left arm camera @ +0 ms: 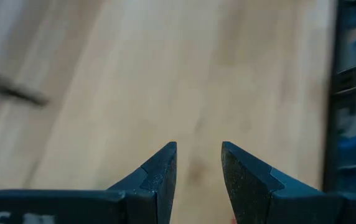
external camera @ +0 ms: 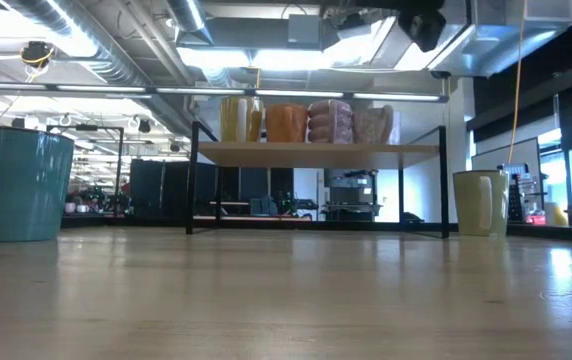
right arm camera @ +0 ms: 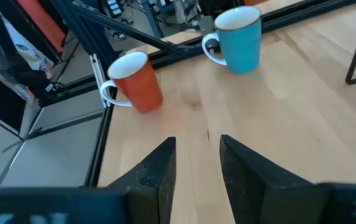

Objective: Place coffee mugs
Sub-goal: Put the white and green mug on the shelf

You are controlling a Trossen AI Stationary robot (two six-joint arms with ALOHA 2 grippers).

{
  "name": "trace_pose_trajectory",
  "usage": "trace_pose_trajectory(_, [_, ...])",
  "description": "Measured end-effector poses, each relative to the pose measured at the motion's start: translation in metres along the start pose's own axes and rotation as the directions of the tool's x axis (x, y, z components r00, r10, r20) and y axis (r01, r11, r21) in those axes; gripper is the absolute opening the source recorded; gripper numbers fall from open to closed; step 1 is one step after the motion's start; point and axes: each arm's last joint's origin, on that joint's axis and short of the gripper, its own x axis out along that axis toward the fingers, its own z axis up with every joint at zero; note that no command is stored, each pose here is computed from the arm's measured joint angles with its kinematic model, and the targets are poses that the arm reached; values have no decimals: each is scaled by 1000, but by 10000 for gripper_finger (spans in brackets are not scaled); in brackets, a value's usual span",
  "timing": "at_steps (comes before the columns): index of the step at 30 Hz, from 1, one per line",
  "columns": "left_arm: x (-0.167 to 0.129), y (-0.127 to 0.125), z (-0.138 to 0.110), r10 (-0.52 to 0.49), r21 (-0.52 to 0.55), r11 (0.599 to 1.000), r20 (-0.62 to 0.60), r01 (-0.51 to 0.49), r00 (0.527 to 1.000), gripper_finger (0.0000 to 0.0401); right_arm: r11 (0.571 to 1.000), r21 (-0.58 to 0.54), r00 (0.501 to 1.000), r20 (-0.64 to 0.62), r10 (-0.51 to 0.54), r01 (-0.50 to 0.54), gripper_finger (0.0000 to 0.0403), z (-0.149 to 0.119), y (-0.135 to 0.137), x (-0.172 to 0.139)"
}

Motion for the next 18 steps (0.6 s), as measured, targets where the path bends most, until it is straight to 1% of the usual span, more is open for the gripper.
trace_pose_trajectory(3, [0,10,-10,75,-15,997,-52,-76,996,121,1000,0,1000,-10,-1,1,113,2,5,12])
trace_pose_trajectory(5, [4,14,-18,103,-38,994,-85,-107,991,121,1000,-1,1000,-11,-16,16,113,3,7,19])
trace_pose_trajectory(9, [18,24,-38,121,-103,985,-161,-139,980,121,999,1,999,-6,-51,51,113,2,8,27])
trace_pose_trajectory(13, [30,31,-52,147,-179,966,-211,-186,966,122,997,48,998,-17,-59,60,113,-1,7,32])
trace_pose_trajectory(15, [35,34,-57,148,-213,956,-252,-204,956,130,996,63,998,-26,-64,66,113,-3,7,34])
trace_pose_trajectory(18, [45,39,-66,163,-231,942,-314,-242,935,151,994,87,998,-25,-64,66,113,-4,7,36])
